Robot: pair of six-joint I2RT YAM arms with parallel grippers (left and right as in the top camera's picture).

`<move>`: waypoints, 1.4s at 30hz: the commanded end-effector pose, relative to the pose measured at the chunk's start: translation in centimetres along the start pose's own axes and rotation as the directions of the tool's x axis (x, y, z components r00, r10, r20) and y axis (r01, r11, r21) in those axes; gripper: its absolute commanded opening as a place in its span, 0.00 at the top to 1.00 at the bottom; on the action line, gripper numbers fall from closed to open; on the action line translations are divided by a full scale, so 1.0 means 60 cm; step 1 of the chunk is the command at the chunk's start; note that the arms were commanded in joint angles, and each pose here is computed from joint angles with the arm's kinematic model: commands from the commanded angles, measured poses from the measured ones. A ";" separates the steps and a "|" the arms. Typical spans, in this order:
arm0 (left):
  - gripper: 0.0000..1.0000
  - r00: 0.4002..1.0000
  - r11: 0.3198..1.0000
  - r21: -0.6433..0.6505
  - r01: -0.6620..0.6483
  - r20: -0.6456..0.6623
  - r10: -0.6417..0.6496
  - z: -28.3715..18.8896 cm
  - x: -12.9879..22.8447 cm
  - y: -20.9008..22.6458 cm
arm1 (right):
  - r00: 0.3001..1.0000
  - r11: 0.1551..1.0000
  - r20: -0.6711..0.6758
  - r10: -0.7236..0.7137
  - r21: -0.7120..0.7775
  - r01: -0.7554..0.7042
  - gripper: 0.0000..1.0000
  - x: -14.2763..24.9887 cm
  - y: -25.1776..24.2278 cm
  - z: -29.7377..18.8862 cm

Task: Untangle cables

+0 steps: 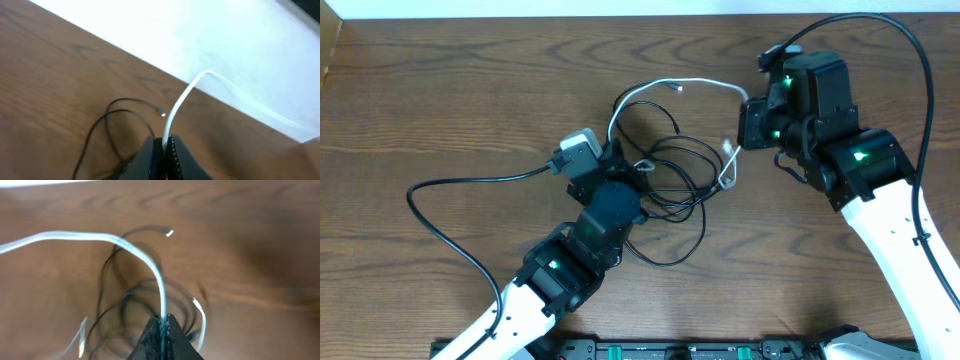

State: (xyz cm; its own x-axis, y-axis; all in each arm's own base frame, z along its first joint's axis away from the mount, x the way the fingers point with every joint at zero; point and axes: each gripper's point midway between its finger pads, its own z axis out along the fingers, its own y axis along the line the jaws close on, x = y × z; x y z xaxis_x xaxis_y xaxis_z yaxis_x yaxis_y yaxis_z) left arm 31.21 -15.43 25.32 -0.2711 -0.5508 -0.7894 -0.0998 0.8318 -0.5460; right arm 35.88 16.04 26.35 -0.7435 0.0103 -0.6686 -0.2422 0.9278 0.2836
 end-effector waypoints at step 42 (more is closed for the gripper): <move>0.92 0.793 0.791 0.145 0.594 -0.273 -0.545 -0.060 -0.003 -0.069 | 0.833 0.503 0.226 -0.506 -0.707 0.497 0.81 0.111 0.192 -0.052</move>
State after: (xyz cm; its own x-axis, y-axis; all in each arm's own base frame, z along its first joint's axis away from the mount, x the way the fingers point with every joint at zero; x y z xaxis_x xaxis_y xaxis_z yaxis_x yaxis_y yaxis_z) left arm 28.26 -18.35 28.42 -0.4114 -0.8696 -0.2729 -0.1021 0.3416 -0.9343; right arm 26.27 25.66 27.28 -0.3773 -0.3667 -0.8504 -0.9244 0.2040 0.3222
